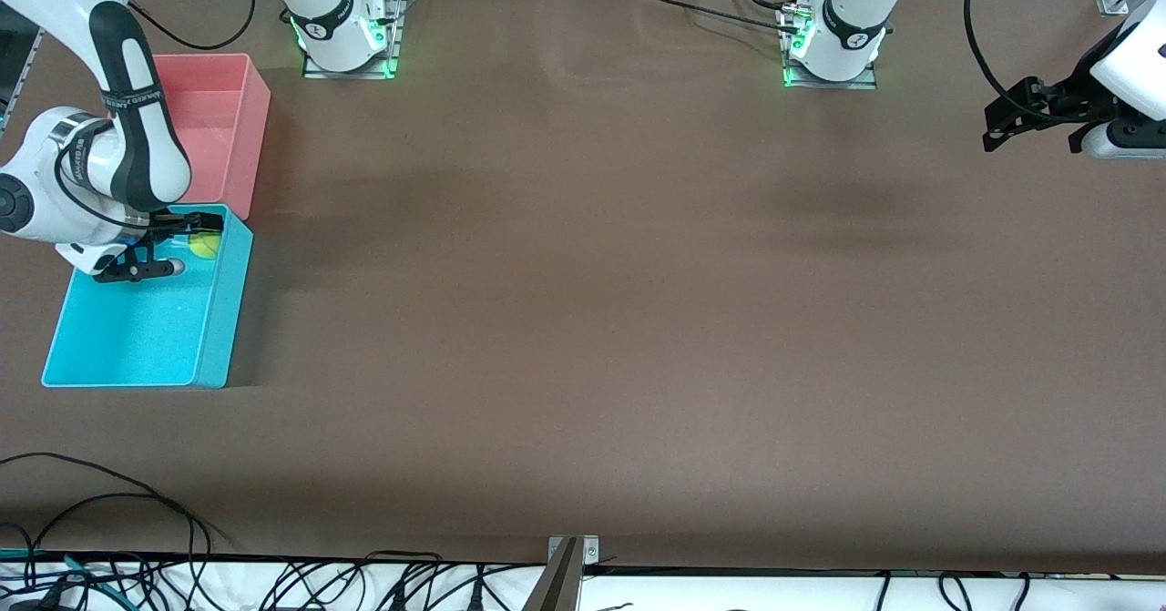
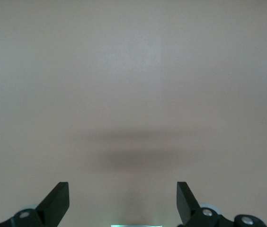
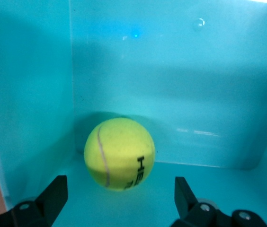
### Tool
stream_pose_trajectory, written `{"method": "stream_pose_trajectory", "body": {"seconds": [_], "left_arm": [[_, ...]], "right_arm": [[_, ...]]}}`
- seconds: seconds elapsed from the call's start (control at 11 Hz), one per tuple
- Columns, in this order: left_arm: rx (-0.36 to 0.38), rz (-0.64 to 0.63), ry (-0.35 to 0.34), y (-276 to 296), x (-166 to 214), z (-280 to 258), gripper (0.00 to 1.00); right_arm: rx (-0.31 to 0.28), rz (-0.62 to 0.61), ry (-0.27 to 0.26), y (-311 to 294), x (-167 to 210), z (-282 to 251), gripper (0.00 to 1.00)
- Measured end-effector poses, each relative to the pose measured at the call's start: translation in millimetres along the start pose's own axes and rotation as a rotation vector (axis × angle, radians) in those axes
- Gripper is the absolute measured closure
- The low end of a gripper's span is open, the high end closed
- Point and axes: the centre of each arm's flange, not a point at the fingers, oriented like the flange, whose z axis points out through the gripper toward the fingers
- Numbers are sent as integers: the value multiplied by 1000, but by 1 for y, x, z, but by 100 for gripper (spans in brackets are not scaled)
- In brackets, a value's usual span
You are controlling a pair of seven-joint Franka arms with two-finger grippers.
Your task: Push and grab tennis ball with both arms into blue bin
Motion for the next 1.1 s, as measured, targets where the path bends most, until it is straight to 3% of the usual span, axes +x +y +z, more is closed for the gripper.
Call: {"method": "stream_pose_trajectory", "body": {"seconds": [0.27,0.55,0.82,1.1], "left_arm": [[0,0,0,0,0,0,0],[0,0,-4,0,1,2,0],[-1,-3,-9,-2,3,4,0],[-1,-3,-8,-2,3,4,0]], "right_arm": [[8,-4,-4,6,3,-23,0],[22,-12,6,11,15,-114,0],[-22,-25,105,9,25,-212,0],[-57,-17,177,16,25,-257,0]]}}
